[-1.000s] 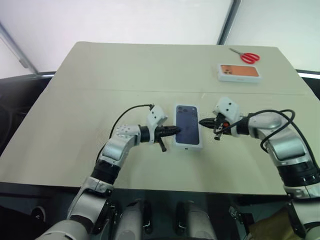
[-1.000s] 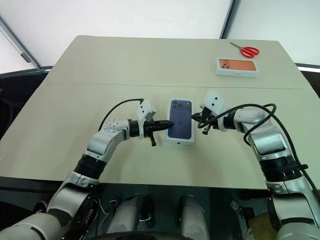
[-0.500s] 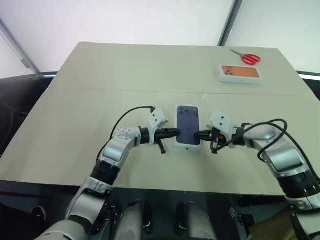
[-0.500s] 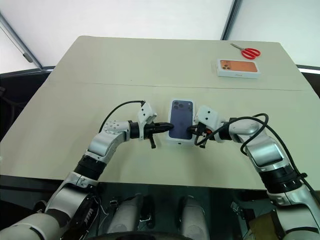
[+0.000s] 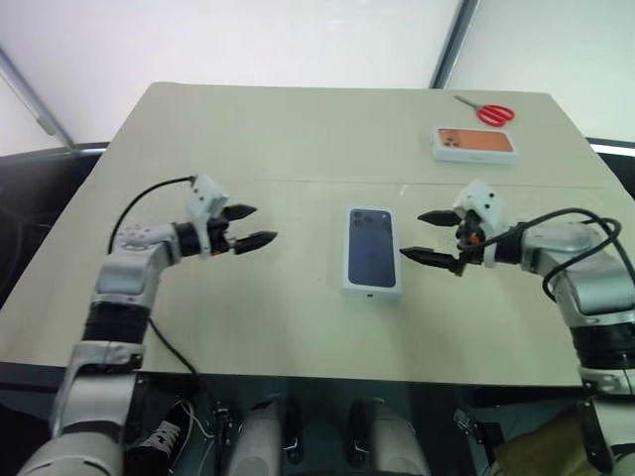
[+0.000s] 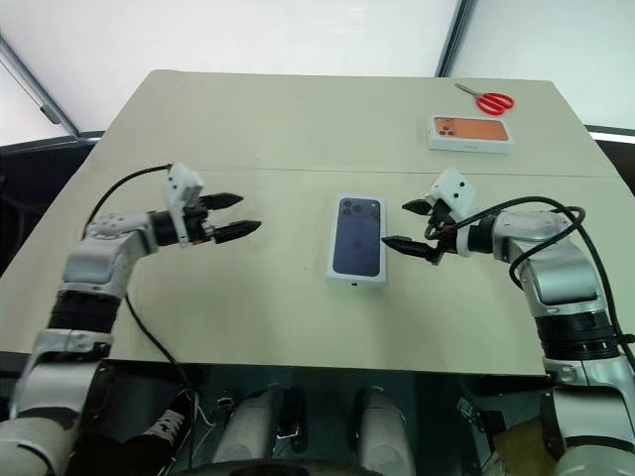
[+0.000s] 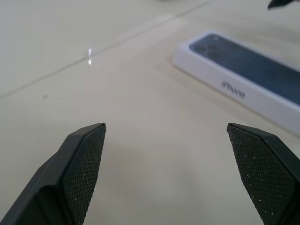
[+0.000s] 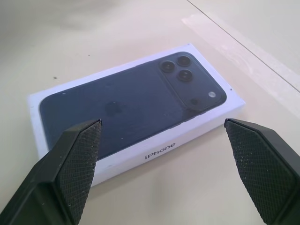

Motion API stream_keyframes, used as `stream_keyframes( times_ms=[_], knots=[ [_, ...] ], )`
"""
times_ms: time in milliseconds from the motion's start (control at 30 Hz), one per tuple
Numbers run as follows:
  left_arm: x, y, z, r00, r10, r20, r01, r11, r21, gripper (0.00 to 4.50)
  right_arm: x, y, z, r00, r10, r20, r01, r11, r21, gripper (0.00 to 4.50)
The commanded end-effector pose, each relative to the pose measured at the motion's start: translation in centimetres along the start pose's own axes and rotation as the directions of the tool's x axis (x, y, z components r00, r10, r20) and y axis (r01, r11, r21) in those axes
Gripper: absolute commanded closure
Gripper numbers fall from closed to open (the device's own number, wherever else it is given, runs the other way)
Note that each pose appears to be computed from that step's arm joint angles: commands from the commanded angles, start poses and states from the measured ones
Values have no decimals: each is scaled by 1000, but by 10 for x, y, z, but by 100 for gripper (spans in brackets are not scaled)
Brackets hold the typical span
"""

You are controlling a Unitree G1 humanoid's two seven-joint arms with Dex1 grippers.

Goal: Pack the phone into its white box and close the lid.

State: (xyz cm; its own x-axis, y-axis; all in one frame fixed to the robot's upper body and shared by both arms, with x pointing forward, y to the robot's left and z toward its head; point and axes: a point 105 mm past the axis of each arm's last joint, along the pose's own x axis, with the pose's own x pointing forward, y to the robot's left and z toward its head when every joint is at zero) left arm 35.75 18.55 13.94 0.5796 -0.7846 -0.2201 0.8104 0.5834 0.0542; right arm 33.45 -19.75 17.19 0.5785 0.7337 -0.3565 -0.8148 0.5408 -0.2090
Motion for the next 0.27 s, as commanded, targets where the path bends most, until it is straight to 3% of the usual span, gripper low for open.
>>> stream_keyframes(
  times_ms=[33,267],
  knots=[
    [-40,9,10,997,64,32,-65,997,37,3,-29,-16,8,997,-64,35,66,996,-66,0],
    [-74,7,-6,983,183,-13,-183,983,28,3,-50,-20,-20,995,-94,-39,92,995,-44,0]
  ],
)
